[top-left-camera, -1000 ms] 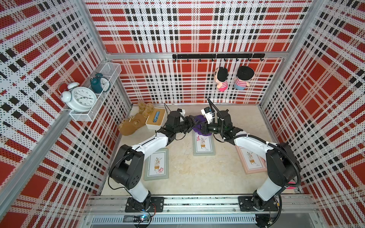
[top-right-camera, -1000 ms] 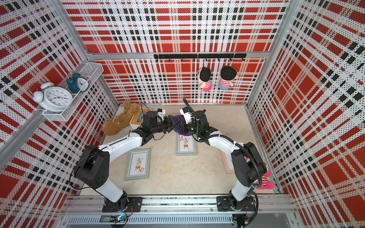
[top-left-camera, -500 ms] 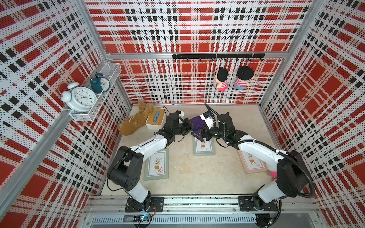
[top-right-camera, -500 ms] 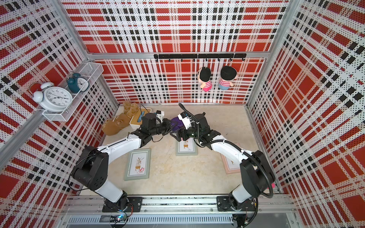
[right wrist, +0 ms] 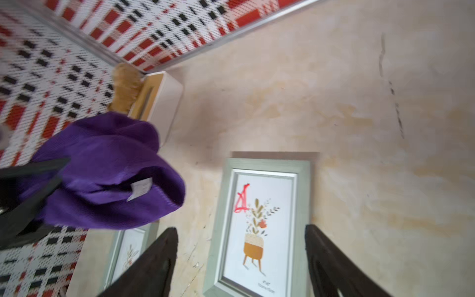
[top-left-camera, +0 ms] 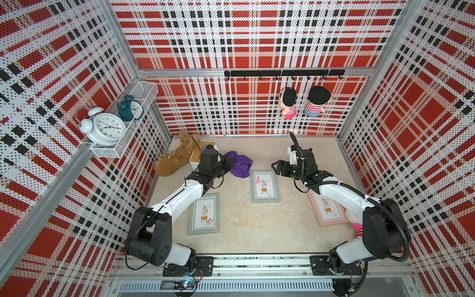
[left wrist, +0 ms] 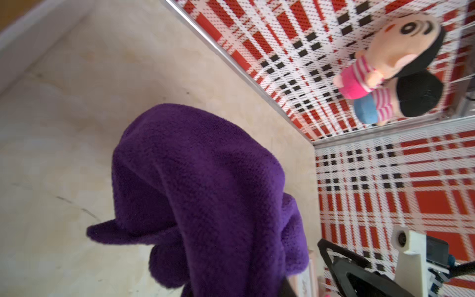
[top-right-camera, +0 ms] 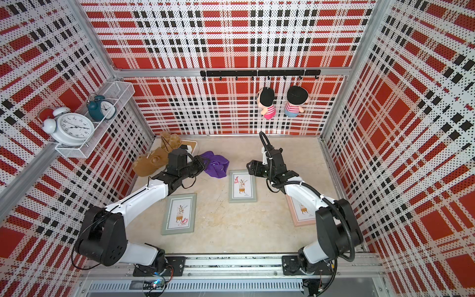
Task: Wipe the picture frame with a cloth
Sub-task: Adjust the cleaning item, then wipe the dirt from the picture frame.
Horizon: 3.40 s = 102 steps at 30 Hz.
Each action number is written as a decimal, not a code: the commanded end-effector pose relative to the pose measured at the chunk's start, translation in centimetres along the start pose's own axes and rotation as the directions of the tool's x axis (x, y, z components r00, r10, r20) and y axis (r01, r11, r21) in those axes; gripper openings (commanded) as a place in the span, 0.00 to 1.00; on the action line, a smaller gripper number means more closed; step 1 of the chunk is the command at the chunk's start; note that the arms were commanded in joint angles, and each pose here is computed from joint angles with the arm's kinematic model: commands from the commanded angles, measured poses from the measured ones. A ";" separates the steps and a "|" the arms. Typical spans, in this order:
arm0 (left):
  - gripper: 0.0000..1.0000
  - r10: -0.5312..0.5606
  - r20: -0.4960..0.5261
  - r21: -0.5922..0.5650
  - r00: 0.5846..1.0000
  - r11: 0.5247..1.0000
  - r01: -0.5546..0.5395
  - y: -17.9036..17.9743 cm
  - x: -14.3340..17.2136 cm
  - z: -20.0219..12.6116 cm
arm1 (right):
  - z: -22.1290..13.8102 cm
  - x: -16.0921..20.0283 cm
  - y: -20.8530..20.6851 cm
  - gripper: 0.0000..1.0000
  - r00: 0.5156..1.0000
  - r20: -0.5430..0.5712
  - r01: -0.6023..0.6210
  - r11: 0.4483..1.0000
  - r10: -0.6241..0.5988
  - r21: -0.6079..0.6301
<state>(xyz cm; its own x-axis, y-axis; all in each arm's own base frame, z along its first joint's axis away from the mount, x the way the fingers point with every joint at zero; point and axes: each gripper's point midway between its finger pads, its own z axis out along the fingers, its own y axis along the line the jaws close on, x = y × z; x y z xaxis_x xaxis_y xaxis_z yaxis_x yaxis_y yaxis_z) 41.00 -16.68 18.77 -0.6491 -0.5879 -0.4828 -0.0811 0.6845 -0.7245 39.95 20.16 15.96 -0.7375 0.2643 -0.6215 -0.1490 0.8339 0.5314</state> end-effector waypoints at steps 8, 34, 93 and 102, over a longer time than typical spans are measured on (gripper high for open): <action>0.00 0.228 -0.027 -0.315 0.973 0.922 -0.225 4.7 2.5 2.0 | 4.9 5.0 -5.9 0.49 0.966 -0.214 -0.104 0.978 0.143 0.181; 0.00 0.265 0.197 -0.116 0.944 0.962 -0.246 -3.0 3.2 11.1 | 8.0 8.6 -7.4 0.21 0.933 -0.324 -0.109 0.981 0.158 0.163; 0.00 0.047 -0.177 -0.317 0.983 0.943 -0.102 10.0 21.8 1.9 | 8.7 11.5 -9.0 0.21 0.903 -0.366 -0.158 0.966 0.225 0.206; 0.00 0.060 -0.067 -0.194 0.996 0.978 -0.072 4.9 12.1 9.8 | 9.0 11.8 -9.2 0.21 0.896 -0.374 -0.167 0.963 0.238 0.214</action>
<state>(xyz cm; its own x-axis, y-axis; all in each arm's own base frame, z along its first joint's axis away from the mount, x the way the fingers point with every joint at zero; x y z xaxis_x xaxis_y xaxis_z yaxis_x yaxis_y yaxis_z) 38.46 -25.93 7.12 -0.6612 -0.5739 -0.4831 -0.1535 0.7339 -0.6617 41.21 21.58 3.04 -0.9065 0.2615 -0.3313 0.0228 0.8141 0.5803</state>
